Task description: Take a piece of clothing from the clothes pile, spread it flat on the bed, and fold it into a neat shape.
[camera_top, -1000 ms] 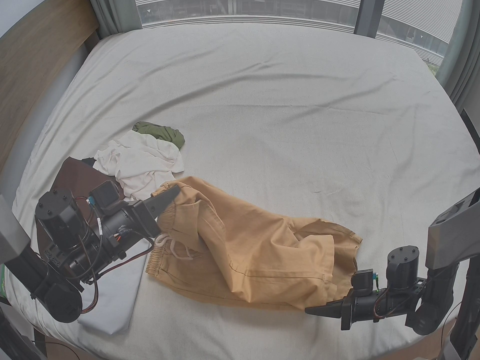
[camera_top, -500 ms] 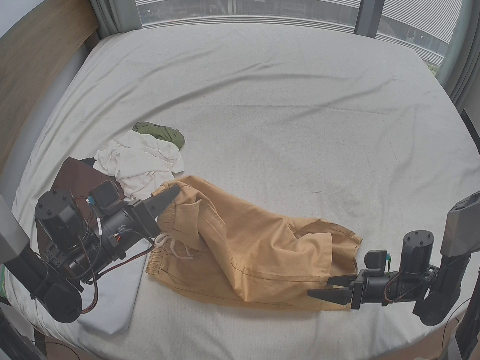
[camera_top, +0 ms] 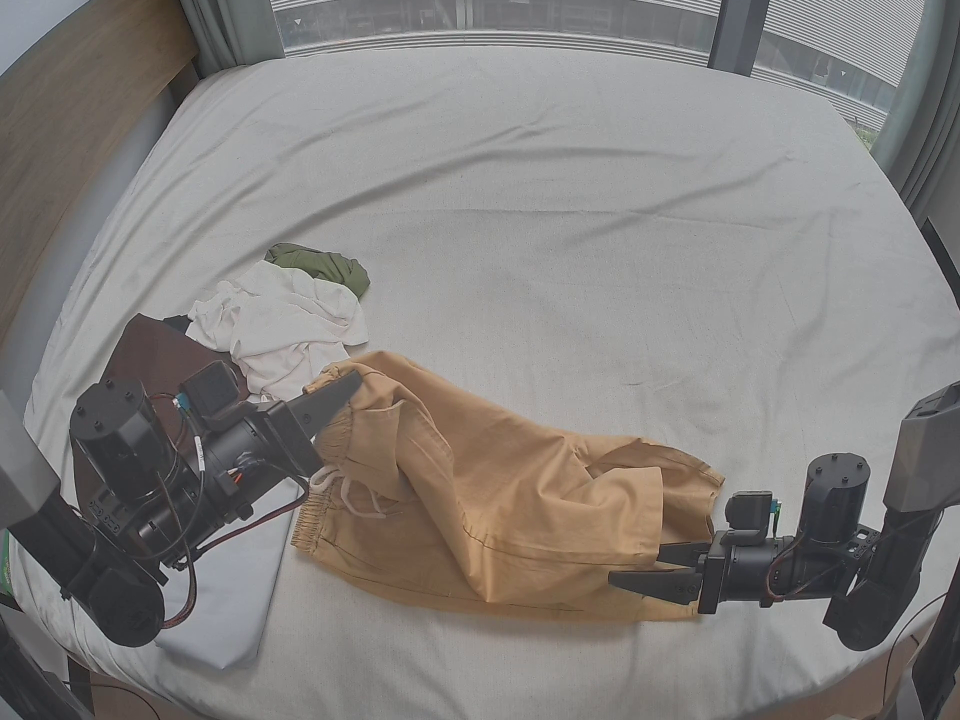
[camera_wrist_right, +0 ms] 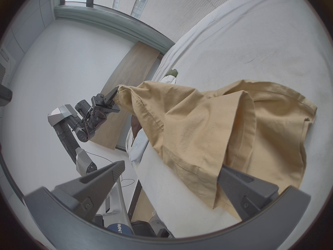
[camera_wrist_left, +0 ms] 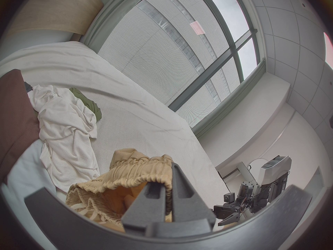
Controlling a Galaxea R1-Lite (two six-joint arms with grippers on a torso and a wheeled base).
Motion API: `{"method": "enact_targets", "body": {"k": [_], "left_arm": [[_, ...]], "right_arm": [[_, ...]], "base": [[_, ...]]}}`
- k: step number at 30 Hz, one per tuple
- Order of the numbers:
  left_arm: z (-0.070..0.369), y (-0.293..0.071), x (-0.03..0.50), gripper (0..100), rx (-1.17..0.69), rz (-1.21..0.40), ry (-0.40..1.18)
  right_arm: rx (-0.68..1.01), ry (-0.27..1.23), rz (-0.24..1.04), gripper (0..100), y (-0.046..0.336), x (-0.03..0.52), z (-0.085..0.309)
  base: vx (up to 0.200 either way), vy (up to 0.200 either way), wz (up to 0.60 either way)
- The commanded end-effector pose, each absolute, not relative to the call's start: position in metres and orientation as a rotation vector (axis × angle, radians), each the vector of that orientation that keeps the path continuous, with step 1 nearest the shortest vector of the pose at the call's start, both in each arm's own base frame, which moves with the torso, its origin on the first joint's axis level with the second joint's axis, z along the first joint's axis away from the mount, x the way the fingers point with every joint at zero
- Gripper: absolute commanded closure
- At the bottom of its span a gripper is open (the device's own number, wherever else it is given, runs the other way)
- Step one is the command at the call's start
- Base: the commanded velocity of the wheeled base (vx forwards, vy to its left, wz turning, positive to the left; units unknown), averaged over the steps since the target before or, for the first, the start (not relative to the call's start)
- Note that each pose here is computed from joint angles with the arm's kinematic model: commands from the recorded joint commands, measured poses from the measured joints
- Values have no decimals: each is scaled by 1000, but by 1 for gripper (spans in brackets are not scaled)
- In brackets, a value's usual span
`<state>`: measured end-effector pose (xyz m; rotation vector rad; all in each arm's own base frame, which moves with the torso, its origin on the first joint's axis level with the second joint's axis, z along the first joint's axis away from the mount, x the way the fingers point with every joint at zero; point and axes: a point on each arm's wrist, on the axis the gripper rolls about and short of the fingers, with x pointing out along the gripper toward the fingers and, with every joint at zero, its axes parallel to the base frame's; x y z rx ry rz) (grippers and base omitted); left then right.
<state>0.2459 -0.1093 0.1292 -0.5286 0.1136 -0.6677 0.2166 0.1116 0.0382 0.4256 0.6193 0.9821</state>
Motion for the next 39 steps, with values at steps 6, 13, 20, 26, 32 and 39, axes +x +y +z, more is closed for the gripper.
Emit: {"method": "enact_targets", "body": {"k": [6, 13, 20, 26, 32, 39], "left_arm": [[129, -110, 246, 100, -528, -671, 114], [130, -110, 245, 100, -528, -671, 112], [130, -110, 245, 100, -528, -673, 112], [129, -110, 245, 100, -528, -672, 114], [129, -110, 245, 100, -528, -673, 112], [131, -111, 245, 100, -529, -676, 107]], "right_arm": [[407, 615, 1046, 0, 127, 214, 40], [399, 628, 1067, 0, 135, 217, 34], [399, 633, 1067, 0, 136, 218, 32], [401, 642, 1062, 100, 136, 218, 30], [403, 632, 1055, 100, 134, 220, 32], [408, 560, 1040, 100, 125, 221, 48]], "base": [[0, 0, 0], [0, 0, 0], [0, 0, 0], [0, 0, 0], [0, 0, 0], [0, 0, 0]]}}
